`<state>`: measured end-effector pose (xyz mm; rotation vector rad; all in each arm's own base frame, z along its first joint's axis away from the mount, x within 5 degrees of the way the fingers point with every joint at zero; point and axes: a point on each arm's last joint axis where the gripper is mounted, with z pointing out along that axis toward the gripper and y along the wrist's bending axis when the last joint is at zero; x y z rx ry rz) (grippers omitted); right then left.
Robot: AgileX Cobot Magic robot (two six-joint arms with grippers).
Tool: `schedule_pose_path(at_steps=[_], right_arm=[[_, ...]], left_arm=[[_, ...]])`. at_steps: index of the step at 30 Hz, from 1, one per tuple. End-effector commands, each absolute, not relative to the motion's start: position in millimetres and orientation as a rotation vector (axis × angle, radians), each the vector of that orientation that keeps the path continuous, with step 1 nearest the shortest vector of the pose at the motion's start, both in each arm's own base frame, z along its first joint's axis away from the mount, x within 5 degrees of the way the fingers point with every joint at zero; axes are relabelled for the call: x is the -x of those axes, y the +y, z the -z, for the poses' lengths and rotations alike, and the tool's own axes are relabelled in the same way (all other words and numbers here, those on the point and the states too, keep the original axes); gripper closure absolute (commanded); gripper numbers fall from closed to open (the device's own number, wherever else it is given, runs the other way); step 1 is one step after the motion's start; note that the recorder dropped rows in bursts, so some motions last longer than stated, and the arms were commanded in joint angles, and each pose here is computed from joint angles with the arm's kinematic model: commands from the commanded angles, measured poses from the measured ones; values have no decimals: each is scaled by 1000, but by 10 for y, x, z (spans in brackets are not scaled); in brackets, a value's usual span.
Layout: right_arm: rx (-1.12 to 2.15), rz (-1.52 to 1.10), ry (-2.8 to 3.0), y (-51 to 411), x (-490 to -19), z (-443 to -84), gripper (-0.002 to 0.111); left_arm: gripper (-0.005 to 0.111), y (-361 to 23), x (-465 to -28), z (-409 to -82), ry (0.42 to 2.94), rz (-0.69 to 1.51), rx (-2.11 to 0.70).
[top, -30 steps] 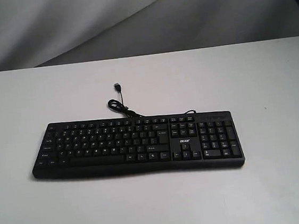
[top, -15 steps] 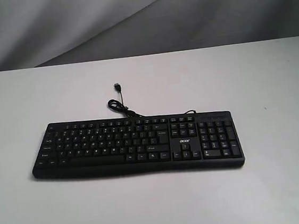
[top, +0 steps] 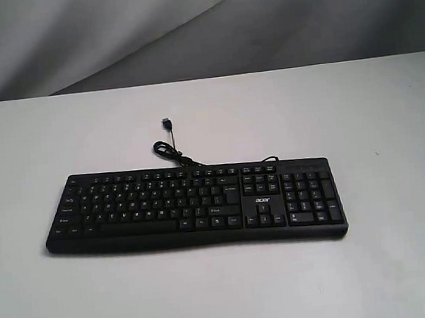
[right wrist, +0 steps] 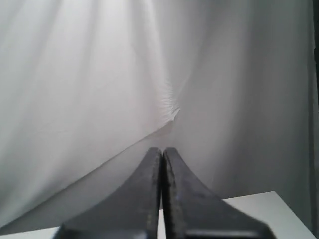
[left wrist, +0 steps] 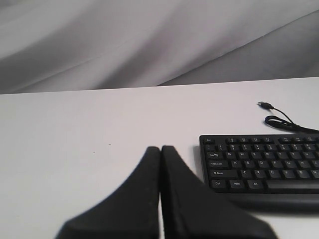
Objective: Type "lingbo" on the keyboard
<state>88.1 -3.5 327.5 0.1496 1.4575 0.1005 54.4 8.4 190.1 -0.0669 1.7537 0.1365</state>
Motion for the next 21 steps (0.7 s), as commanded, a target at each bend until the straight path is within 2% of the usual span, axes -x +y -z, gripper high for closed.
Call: schedule_pose_path(at_steps=[1, 6, 15, 21], right_arm=[[-247, -170, 1391, -42, -647, -3047, 108], [-324, -237, 1338, -55, -550, -2801, 108], [-135, -58, 1499, -14, -524, -2295, 108], [-301, -219, 1561, -14, -565, -2039, 108]], left_arm=[[106, 83, -545, -1893, 1748, -132, 71], [106, 83, -545, -1893, 1748, -132, 71], [106, 83, -545, -1893, 1748, -132, 71], [106, 83, -545, -1893, 1748, -132, 71]])
